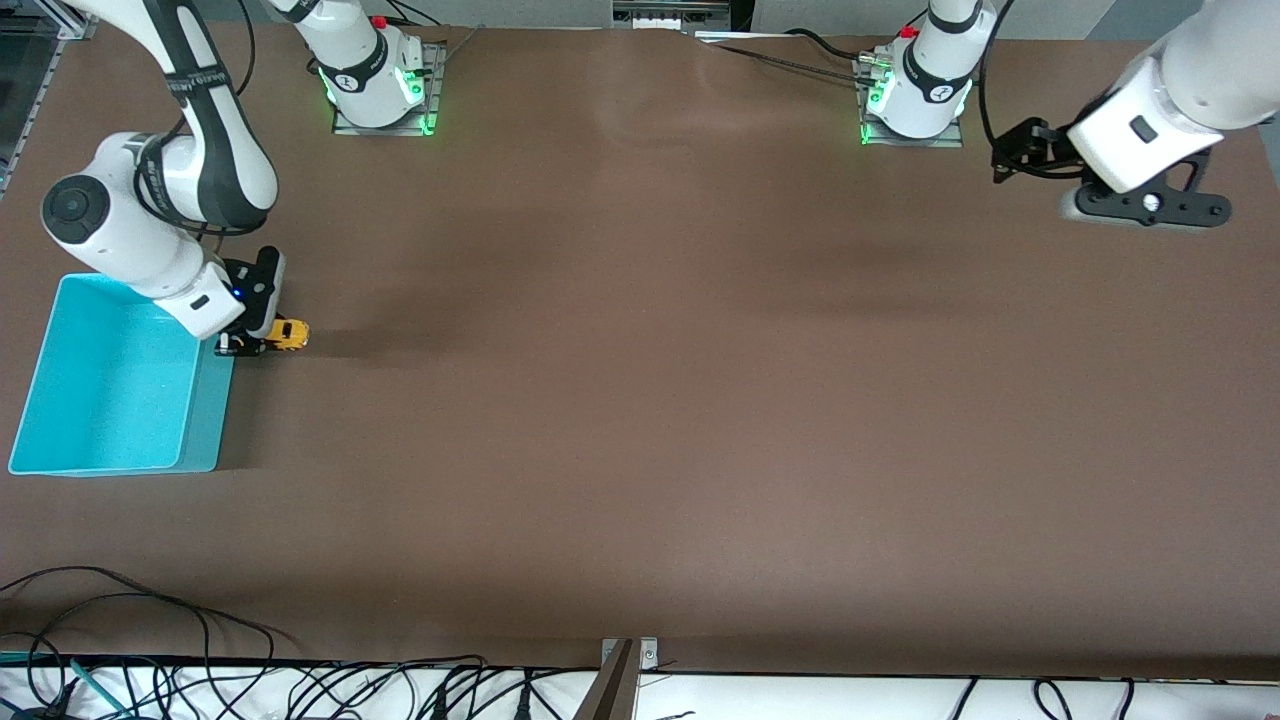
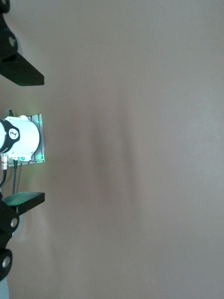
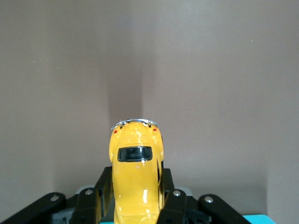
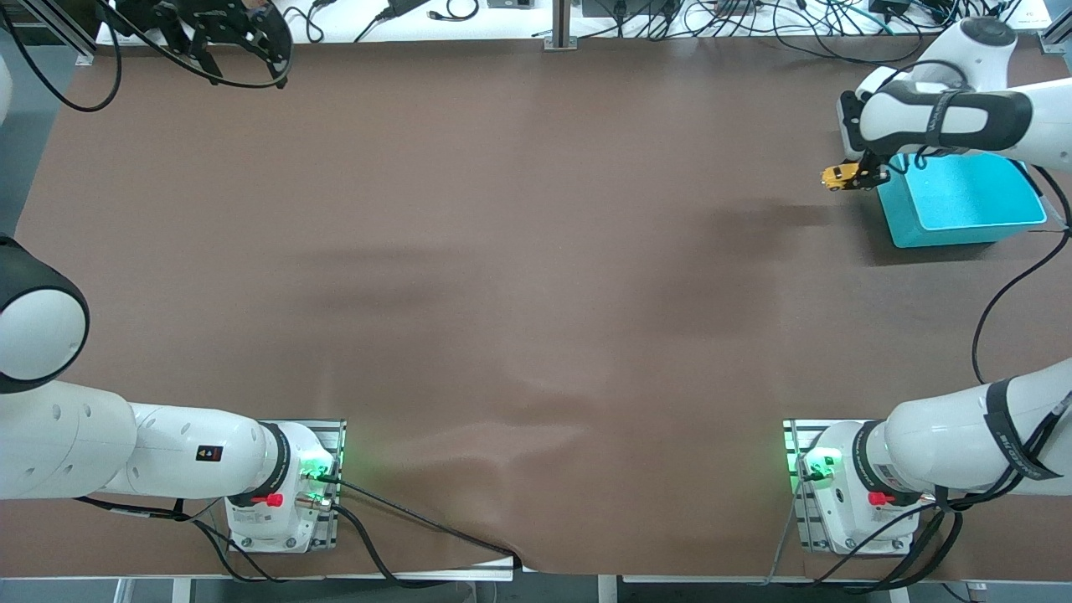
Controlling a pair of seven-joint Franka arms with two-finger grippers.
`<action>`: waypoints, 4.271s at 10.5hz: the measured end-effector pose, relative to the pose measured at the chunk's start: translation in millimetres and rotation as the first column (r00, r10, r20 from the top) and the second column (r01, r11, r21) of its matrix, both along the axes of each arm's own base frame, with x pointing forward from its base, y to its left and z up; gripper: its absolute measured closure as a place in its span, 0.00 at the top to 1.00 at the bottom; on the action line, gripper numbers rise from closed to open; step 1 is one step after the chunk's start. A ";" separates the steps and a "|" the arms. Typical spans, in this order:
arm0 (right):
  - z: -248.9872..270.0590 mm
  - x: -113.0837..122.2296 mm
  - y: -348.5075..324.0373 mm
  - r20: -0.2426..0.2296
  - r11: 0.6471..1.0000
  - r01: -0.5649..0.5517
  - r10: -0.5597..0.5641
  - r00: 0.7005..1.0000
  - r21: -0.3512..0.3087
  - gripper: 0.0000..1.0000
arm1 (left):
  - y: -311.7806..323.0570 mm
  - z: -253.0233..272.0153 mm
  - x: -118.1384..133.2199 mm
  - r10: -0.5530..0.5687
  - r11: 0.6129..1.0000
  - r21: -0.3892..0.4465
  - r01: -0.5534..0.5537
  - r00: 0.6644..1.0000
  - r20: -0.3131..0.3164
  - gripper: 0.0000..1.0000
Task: Wind up and store yellow beetle car
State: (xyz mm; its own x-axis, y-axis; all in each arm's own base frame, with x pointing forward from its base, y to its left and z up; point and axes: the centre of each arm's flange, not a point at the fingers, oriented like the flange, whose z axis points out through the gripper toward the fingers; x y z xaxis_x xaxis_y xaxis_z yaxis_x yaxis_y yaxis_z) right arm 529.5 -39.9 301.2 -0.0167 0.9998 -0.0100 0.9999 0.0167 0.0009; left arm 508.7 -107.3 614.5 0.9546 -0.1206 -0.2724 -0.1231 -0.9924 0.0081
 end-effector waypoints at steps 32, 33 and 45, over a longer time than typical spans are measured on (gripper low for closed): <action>-0.1 23.5 -241.1 -0.064 0.844 -0.521 0.532 0.845 0.129 1.00 | 12.0 20.7 25.5 0.002 0.999 -0.036 0.002 0.994 0.114 1.00; 19.3 24.9 -230.8 -0.065 0.861 -0.493 0.503 0.862 0.124 1.00 | 12.9 20.6 25.7 0.005 0.999 -0.036 -0.001 0.994 0.113 1.00; 204.4 27.4 -12.9 0.006 0.912 0.410 -0.410 0.912 -0.012 1.00 | -16.2 -30.4 48.8 -0.044 0.999 0.027 0.042 0.998 0.042 1.00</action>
